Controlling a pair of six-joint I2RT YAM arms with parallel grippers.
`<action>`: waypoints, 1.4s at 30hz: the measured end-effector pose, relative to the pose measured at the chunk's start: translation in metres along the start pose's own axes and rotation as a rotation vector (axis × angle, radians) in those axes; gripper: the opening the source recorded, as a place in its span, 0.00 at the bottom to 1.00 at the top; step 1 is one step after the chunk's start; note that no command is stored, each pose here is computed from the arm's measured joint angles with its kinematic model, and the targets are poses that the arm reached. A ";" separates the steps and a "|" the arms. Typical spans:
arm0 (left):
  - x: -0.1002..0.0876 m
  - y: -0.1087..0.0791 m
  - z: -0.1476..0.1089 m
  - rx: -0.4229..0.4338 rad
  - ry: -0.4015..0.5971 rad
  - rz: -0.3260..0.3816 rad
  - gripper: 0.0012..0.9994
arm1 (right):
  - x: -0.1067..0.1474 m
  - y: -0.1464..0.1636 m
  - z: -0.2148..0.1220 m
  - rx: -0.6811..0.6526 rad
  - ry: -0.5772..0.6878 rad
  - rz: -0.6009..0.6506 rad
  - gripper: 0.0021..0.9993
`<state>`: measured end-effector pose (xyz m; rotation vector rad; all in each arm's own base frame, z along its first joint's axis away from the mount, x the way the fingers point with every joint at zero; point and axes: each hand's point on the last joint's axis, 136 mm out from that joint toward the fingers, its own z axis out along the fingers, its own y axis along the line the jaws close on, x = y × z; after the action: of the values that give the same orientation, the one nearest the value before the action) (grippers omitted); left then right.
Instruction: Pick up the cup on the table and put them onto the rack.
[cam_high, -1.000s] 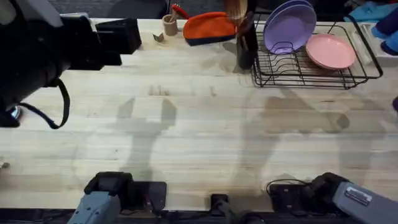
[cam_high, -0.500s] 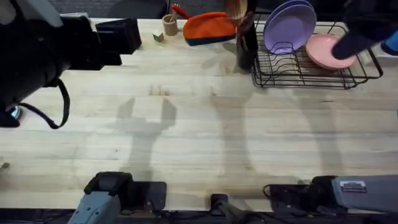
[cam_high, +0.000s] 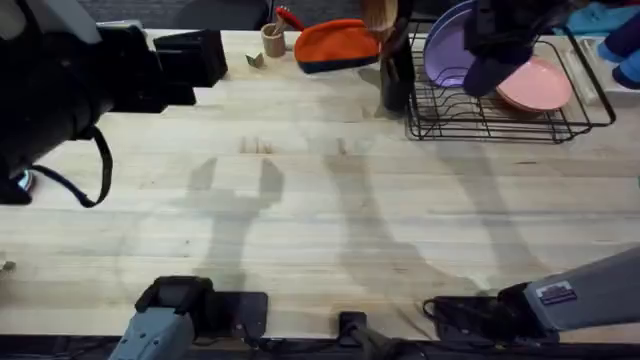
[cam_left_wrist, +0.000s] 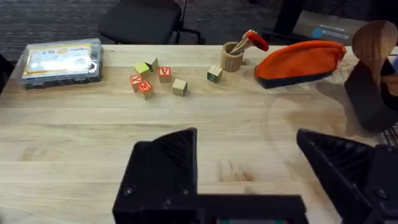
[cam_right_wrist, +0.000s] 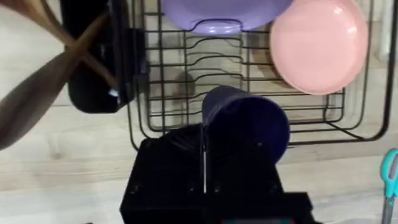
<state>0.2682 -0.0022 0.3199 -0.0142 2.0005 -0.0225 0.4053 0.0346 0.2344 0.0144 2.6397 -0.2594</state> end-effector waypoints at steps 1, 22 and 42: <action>0.000 0.000 0.000 0.000 0.000 0.000 0.99 | 0.001 0.004 0.002 -0.004 0.004 -0.010 0.03; 0.000 0.000 0.000 0.000 0.000 0.000 0.99 | 0.018 0.052 -0.003 -0.164 0.068 -0.093 0.03; 0.000 0.000 0.000 0.000 0.000 0.000 0.99 | 0.030 0.065 0.054 -0.147 0.197 -0.102 0.03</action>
<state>0.2682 -0.0022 0.3199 -0.0145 2.0005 -0.0226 0.4075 0.0875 0.1619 -0.1507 2.8535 -0.1011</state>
